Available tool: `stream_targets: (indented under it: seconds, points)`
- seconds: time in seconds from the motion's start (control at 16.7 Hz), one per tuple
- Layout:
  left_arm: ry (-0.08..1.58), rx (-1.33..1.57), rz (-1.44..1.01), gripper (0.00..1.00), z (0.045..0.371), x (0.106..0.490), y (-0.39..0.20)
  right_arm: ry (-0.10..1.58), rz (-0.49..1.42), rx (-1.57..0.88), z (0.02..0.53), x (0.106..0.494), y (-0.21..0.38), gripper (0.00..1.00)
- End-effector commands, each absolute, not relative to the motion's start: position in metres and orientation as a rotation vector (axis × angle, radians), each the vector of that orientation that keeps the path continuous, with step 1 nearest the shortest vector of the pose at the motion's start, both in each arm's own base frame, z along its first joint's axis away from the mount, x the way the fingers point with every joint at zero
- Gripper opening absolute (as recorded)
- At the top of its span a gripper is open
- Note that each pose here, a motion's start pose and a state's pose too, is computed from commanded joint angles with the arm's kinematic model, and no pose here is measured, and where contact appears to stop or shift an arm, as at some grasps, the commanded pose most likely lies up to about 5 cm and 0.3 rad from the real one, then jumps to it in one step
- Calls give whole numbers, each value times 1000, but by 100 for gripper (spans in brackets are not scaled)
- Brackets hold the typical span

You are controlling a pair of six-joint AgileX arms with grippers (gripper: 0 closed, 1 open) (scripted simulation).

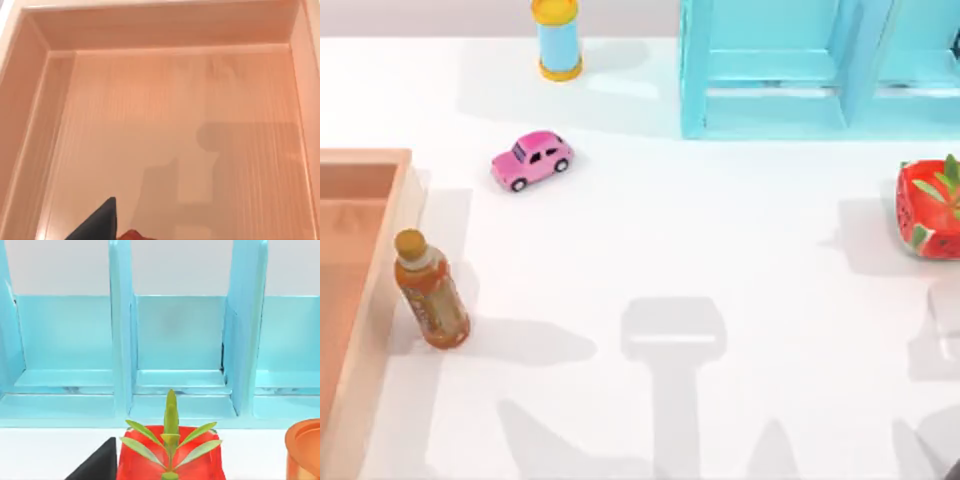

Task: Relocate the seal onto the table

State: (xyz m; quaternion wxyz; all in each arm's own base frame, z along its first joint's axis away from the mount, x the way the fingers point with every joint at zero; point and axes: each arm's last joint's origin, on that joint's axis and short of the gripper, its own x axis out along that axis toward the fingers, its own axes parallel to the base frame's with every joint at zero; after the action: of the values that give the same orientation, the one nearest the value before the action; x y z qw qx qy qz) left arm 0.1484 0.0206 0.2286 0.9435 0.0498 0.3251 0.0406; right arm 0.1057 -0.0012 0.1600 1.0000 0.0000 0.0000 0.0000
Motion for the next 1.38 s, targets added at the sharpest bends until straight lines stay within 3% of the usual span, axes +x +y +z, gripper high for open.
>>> stream_targets:
  seconds: [0.3,0.6,0.84,1.2,1.38]
  points:
    - [1135,92,66,100,241,204,49,0,0,0,160,106,-1,100]
    - [1455,47,15,100,236,252,81,0,0,0,160,106,-1,100]
    - [1563,21,-12,100,232,270,96,0,0,0,160,106,-1,100]
    - [1569,22,-16,100,230,272,95,0,0,0,160,106,-1,100]
    - [1571,19,-15,100,214,274,97,0,0,0,160,106,-1,100]
